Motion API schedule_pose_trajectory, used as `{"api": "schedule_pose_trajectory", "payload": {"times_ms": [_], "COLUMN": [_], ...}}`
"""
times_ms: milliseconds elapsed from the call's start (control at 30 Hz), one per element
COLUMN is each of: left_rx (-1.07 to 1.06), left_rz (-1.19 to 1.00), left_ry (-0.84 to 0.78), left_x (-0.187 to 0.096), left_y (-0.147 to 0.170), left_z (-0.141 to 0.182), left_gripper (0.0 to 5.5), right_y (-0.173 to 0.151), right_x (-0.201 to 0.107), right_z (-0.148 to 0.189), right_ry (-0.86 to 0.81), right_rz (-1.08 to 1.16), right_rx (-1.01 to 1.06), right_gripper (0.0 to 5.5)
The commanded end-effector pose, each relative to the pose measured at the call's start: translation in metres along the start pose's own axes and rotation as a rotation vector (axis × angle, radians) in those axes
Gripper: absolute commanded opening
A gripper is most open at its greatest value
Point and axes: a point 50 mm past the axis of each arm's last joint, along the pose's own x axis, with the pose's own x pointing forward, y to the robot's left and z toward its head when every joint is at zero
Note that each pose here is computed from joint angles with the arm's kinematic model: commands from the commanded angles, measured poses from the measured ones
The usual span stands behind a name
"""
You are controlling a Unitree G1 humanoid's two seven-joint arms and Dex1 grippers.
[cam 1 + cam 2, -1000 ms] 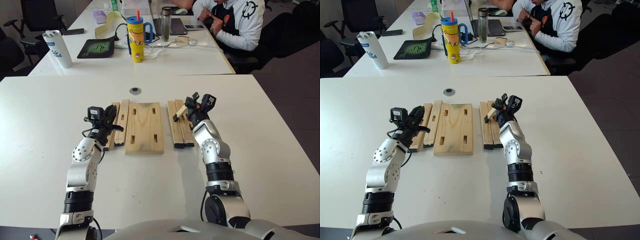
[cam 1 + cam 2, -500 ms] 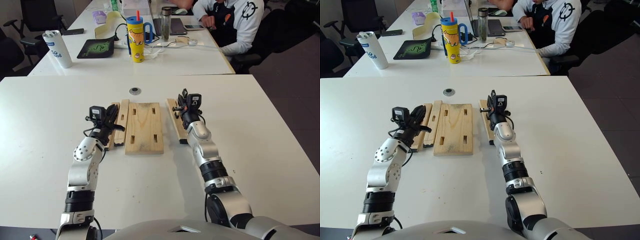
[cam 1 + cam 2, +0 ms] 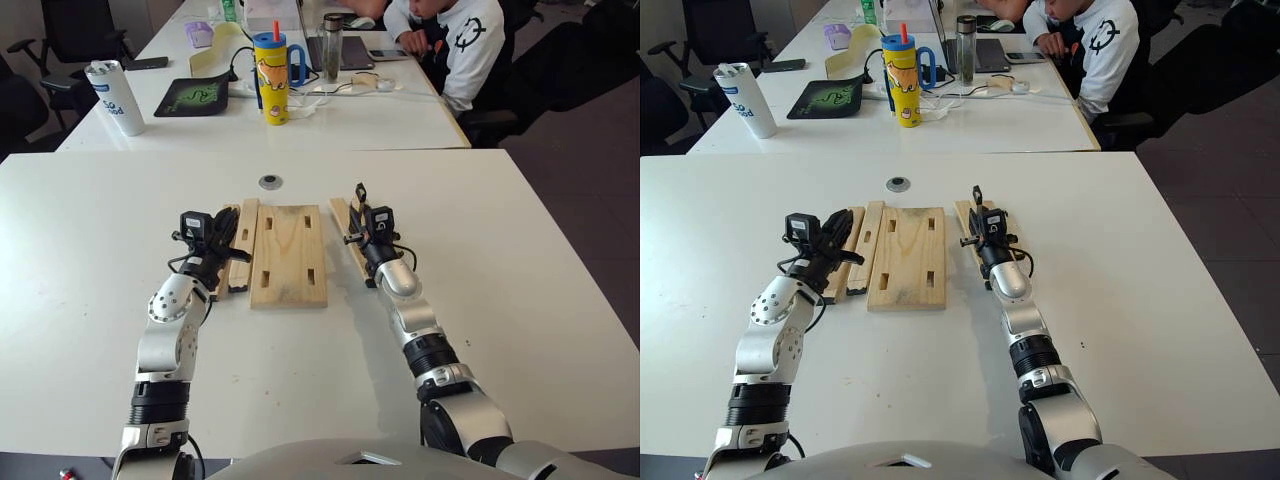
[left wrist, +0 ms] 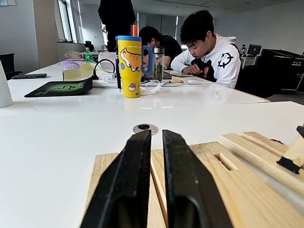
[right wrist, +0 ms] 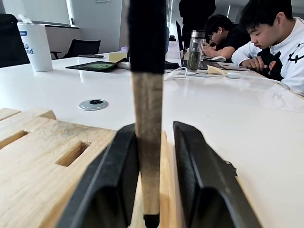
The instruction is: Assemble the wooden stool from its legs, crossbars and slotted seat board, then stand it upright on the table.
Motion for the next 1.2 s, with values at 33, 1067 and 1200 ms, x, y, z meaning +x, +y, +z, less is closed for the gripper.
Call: {"api": "schedule_pose_trajectory", "payload": {"times_ms": [33, 1067, 1200], "left_rx": [0.011, -0.017, -0.021], "left_rz": [-0.012, 0.016, 0.018], "left_ry": [-0.003, -0.021, -0.020], "left_x": [0.002, -0.002, -0.002], "left_y": [-0.002, -0.008, -0.009], "left_z": [0.002, 0.002, 0.001], "left_gripper": [0.46, 0.46, 0.46], "right_y": [0.002, -0.005, 0.000], "right_x": [0.011, 0.057, 0.057], "right_z": [0.044, 0.045, 0.050], "right_ry": [-0.190, 0.197, 0.158], "right_rz": [-0.005, 0.140, 0.172], "right_rx": [-0.018, -0.220, -0.172], "right_gripper": [1.48, 0.04, 0.04]}}
